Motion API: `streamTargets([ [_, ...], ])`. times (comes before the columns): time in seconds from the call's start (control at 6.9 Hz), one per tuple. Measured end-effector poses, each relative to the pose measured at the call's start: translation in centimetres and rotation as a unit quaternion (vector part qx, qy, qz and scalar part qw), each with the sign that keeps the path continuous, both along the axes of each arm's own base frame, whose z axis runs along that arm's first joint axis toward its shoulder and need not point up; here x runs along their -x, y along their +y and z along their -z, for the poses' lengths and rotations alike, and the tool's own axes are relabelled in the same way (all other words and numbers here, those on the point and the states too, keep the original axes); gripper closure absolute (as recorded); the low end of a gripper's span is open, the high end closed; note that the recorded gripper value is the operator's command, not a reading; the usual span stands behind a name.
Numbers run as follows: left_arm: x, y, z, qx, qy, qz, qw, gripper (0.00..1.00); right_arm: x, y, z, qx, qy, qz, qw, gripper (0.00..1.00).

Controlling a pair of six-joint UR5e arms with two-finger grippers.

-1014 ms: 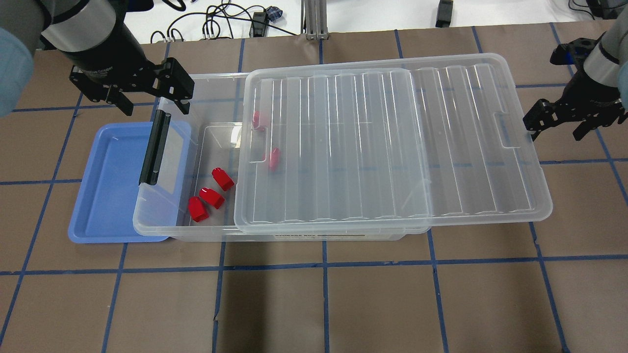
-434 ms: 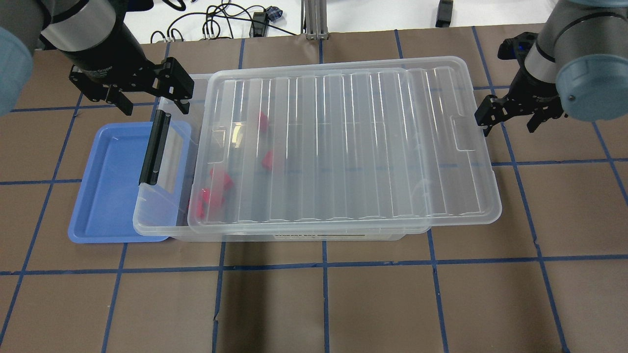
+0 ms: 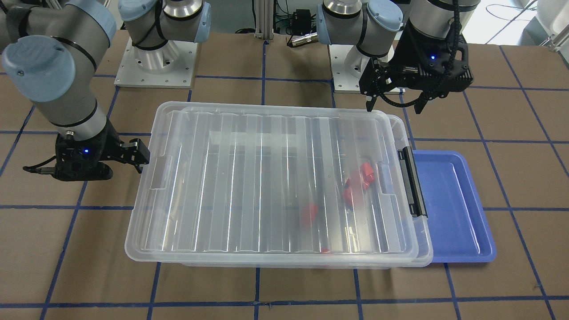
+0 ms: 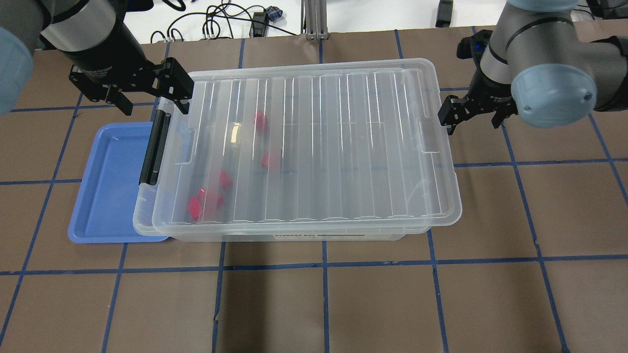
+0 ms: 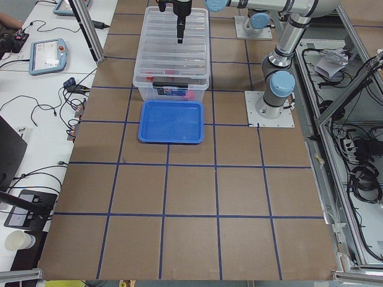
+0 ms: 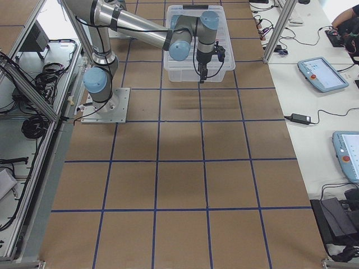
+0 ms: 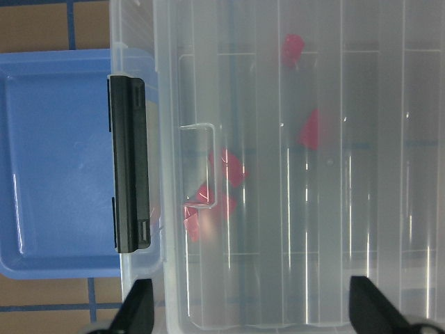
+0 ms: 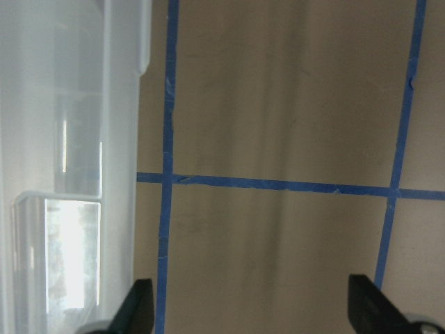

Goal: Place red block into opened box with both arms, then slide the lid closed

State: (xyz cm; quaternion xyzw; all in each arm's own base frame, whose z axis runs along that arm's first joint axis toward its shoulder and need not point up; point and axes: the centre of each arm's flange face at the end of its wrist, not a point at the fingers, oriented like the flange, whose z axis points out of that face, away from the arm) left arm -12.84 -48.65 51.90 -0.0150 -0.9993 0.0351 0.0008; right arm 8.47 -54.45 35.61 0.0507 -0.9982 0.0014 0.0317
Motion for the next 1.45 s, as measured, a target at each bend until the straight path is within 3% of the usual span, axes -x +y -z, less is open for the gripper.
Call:
streamTargets([
  [0.43, 0.0, 0.0, 0.0, 0.000, 0.001, 0.000, 1.0000, 0.00, -0.5, -0.6, -1.3, 0.013, 0.003, -0.007, 0.9999, 0.00],
  [0.72, 0.0, 0.1, 0.2, -0.001, 0.001, 0.000, 1.0000, 0.00, -1.4, -0.6, -7.4, 0.035, 0.001, -0.008, 0.9994, 0.00],
  [1.01, 0.0, 0.0, 0.3, -0.002, 0.002, 0.000, 1.0000, 0.00, -5.2, 0.2, -13.1, 0.031, -0.021, -0.003, 0.9993, 0.00],
  [1.45, 0.0, 0.0, 0.4, -0.004, 0.002, 0.000, 1.0000, 0.00, -8.1, 1.2, -14.6, 0.015, -0.028, 0.011, 0.9994, 0.00],
])
